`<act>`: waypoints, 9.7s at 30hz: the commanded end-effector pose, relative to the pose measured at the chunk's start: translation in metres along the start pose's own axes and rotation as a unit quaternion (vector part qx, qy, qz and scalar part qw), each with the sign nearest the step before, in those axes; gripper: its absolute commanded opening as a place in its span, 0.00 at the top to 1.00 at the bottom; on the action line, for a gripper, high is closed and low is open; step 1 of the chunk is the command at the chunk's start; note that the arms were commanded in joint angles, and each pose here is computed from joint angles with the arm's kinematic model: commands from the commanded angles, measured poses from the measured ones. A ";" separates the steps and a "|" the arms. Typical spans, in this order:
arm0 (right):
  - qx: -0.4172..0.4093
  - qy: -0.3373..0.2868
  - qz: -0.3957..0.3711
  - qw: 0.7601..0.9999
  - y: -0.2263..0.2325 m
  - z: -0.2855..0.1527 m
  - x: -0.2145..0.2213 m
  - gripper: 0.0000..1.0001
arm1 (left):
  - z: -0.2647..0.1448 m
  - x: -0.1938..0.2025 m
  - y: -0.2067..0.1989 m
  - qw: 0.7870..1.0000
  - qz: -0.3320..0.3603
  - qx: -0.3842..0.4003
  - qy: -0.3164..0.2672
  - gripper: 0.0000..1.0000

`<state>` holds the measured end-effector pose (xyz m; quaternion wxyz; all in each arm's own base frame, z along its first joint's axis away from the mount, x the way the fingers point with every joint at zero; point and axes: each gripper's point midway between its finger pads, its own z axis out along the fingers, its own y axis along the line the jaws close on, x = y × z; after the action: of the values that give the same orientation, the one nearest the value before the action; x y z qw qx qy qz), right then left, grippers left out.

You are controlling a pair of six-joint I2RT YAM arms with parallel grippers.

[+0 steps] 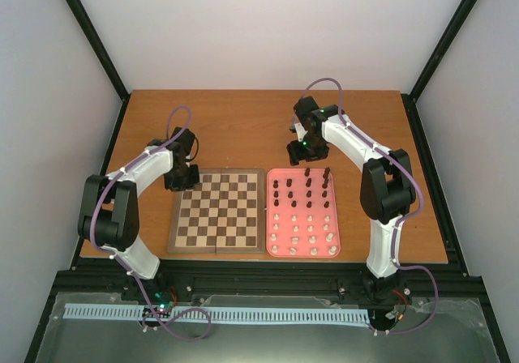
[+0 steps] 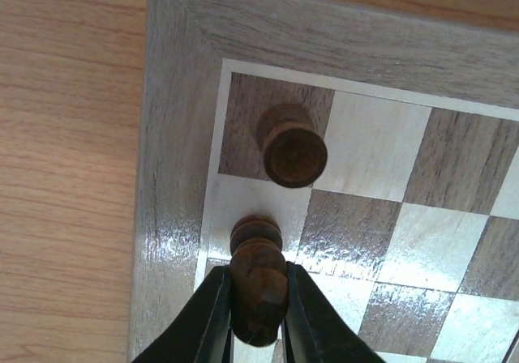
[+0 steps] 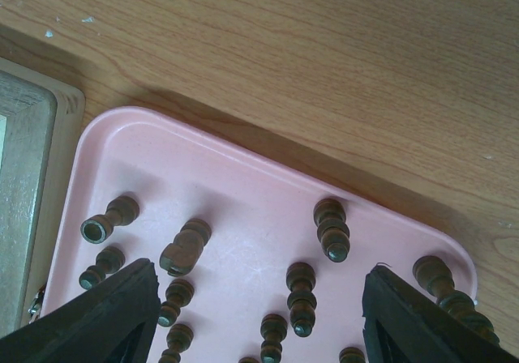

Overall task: Set up the chess pieces on the board
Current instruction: Place the chess piece on the chessboard, then pick up the chess piece from the storage box, then place the chess piece on the chessboard, then pick up the chess piece from the storage box.

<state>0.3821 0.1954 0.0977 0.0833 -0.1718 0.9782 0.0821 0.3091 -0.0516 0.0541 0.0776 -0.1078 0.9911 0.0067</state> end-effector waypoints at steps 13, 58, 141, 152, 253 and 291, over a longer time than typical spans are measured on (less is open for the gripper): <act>-0.007 -0.005 -0.003 1.000 0.000 -0.006 -0.002 0.32 | -0.008 -0.006 0.002 1.000 0.003 0.002 -0.013 0.72; 0.063 -0.126 0.089 0.986 -0.066 -0.085 -0.035 0.20 | -0.065 0.048 -0.276 0.941 0.305 0.149 -0.006 0.38; 0.046 -0.112 0.106 0.987 -0.092 -0.076 -0.010 0.21 | 0.003 0.062 -0.294 0.945 0.311 0.094 -0.027 0.87; 0.044 -0.112 0.106 0.987 -0.091 -0.074 -0.010 0.21 | -0.076 0.052 -0.289 0.940 0.310 0.127 -0.064 0.97; 0.014 -0.099 0.099 0.990 -0.082 -0.064 -0.012 0.21 | -0.089 -0.060 -0.070 0.991 0.096 0.037 -0.087 0.63; 0.033 -0.098 0.109 0.989 -0.091 -0.062 -0.018 0.20 | -0.030 0.102 -0.287 0.902 0.392 0.182 0.007 0.57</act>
<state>0.4159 0.1088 0.1488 0.1726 -0.0593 0.9801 0.0774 0.2550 -0.3398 0.0634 0.0529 0.2971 0.9435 -0.1366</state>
